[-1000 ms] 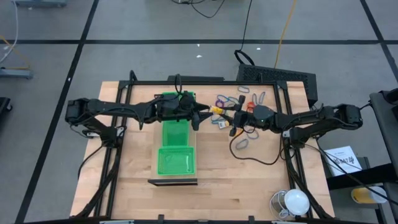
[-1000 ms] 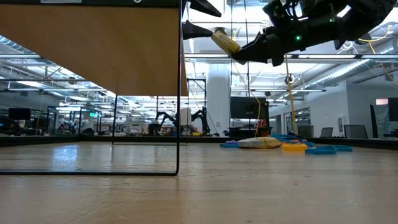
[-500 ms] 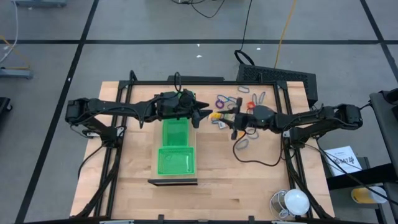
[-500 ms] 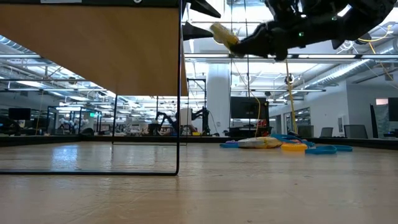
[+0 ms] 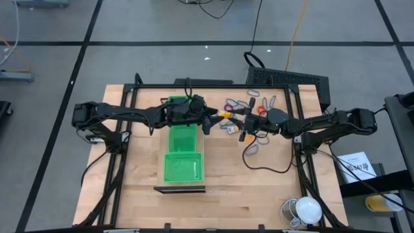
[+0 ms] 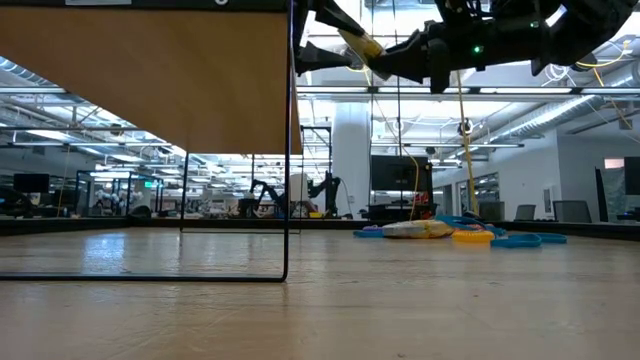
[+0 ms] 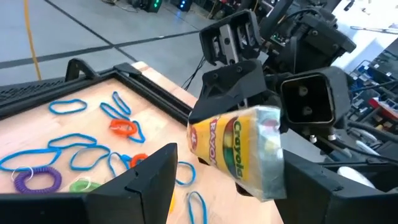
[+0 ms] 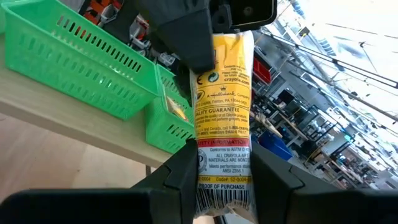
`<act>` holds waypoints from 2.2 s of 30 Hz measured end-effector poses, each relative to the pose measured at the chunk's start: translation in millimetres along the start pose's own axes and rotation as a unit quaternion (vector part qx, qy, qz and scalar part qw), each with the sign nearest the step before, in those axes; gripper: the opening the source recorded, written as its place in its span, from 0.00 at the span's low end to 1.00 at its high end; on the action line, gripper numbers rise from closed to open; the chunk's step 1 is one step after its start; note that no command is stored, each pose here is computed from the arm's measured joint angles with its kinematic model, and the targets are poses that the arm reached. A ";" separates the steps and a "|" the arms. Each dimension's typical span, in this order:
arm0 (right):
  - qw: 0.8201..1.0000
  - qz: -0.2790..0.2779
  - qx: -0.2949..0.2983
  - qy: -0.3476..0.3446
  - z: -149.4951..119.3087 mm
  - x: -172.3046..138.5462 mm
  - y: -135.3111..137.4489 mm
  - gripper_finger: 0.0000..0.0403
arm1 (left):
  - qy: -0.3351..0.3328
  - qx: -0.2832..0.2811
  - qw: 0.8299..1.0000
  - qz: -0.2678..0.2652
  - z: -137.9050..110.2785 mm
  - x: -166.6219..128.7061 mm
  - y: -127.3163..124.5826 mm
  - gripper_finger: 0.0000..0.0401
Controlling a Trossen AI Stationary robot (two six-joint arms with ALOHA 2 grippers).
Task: Pick & Place Office Desk Supplies
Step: Put the yellow crayon box into the top green bin on the shelf
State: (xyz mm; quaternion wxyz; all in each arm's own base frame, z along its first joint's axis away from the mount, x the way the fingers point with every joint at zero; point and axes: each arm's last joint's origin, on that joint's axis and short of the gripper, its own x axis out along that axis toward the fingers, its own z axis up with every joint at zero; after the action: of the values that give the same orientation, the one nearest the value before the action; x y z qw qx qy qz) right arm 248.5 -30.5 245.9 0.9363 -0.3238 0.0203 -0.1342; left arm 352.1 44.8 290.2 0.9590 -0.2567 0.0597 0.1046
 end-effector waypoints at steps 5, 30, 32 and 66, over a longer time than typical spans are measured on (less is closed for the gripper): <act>1.000 0.000 0.000 0.002 -0.3 0.0 0.1 0.27 | -0.002 -0.001 1.000 0.002 1.1 0.3 2.1 0.60; 0.993 -0.015 0.113 0.029 -3.9 2.3 5.1 0.41 | -0.025 0.016 1.000 0.001 9.1 0.4 7.9 0.10; 0.991 -0.008 0.133 0.033 -2.0 0.1 6.6 0.44 | -0.020 0.015 1.000 -0.007 11.9 -2.5 8.6 0.10; 0.969 -0.020 0.120 0.213 -13.8 -34.6 -0.3 0.50 | -0.039 0.018 0.990 0.133 42.3 -100.4 2.4 0.09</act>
State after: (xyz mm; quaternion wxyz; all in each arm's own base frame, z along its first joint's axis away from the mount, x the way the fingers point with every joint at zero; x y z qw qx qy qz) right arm 213.4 -29.9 233.5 0.9397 -0.1733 0.1963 -0.2198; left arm 256.7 51.1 342.4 0.9425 -0.2251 0.0579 0.2401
